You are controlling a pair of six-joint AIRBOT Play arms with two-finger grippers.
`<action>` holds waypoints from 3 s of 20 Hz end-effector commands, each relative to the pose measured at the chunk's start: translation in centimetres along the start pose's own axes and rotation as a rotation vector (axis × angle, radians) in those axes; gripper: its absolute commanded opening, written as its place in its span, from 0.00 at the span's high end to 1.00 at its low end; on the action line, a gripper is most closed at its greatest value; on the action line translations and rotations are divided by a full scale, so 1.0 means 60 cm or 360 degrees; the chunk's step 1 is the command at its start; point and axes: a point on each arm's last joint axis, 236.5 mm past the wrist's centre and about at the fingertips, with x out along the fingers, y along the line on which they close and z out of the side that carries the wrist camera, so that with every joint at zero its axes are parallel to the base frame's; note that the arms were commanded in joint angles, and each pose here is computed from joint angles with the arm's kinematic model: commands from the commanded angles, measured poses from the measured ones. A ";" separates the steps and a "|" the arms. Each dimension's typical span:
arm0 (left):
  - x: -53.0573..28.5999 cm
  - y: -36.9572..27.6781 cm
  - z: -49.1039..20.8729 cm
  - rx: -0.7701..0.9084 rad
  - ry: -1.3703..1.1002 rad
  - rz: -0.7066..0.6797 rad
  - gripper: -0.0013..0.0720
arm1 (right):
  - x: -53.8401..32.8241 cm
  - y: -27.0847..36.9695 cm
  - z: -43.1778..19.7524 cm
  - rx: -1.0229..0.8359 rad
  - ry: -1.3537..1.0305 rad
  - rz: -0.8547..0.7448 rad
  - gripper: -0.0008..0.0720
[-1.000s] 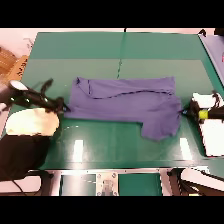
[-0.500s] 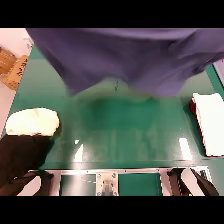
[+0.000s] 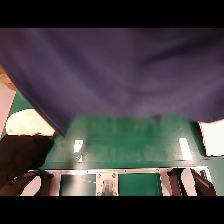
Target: Fold the shirts.
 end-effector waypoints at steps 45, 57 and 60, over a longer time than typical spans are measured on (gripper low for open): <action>0.348 0.220 -0.936 -0.0767 0.1470 0.0183 0.95 | 0.104 -0.302 -1.015 0.0747 0.2373 -0.0199 0.96; 0.338 0.211 -0.871 -0.0940 0.1609 0.0171 0.32 | 0.090 -0.293 -0.980 0.0884 0.2466 -0.0233 0.53; 0.280 0.229 -0.814 -0.1043 0.1805 0.0181 0.32 | 0.069 -0.308 -0.927 0.0969 0.2504 -0.0291 0.67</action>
